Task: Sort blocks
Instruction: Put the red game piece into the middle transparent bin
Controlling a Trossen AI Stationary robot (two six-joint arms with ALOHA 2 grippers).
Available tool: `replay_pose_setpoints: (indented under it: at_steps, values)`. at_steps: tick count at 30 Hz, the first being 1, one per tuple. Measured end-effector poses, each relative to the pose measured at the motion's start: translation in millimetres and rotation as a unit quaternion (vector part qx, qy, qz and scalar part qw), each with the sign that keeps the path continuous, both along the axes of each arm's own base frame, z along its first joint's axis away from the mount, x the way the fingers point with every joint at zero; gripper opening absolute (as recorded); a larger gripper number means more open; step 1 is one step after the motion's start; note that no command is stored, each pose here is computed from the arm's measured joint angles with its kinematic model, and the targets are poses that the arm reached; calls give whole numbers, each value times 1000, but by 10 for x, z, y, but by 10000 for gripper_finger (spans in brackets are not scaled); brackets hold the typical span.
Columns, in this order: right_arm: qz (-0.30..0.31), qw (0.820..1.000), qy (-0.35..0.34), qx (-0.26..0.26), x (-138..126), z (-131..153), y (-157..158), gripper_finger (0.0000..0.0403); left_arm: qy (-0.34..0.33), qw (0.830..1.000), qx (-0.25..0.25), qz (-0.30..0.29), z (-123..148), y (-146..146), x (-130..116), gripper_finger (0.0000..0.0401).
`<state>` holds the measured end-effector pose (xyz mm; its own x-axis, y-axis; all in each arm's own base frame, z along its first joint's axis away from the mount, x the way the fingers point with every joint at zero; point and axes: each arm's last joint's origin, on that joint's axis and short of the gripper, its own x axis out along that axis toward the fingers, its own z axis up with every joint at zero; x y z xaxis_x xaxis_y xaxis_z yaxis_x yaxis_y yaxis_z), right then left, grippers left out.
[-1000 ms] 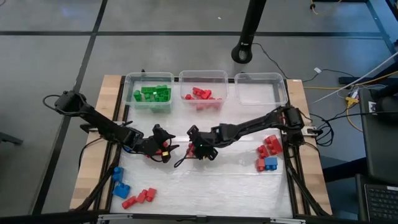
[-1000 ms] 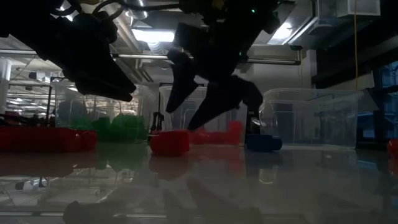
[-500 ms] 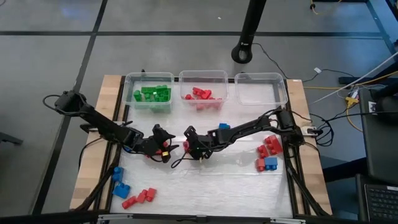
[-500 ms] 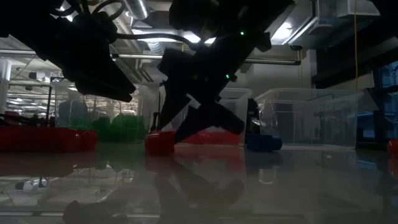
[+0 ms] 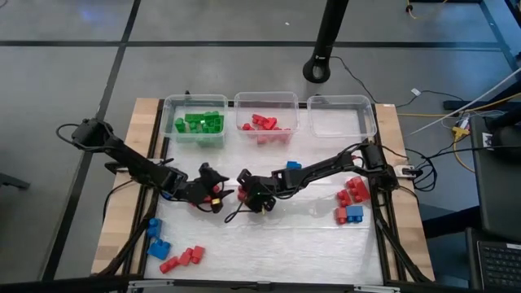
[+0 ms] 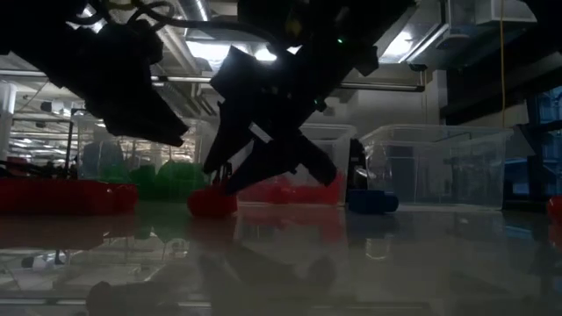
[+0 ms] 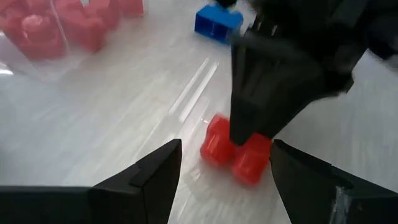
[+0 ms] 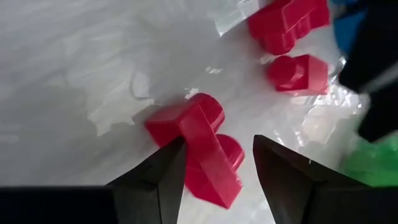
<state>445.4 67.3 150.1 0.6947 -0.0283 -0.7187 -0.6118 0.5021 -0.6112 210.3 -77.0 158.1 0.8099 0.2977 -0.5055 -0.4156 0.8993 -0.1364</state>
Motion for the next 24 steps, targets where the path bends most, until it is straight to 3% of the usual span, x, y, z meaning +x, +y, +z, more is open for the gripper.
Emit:
replay_pose_setpoints:
  at_steps: [8,17,24]
  values:
    - [23,999,-41,-8,107,-103,16,188,23,1000,-15,8,-129,-34,-69,230]
    - [-3,997,-45,-61,156,-289,-12,184,62,997,-20,29,-517,-102,32,230]
    - [-3,997,-51,-61,170,-308,-11,121,56,998,-13,24,-612,-102,108,230]
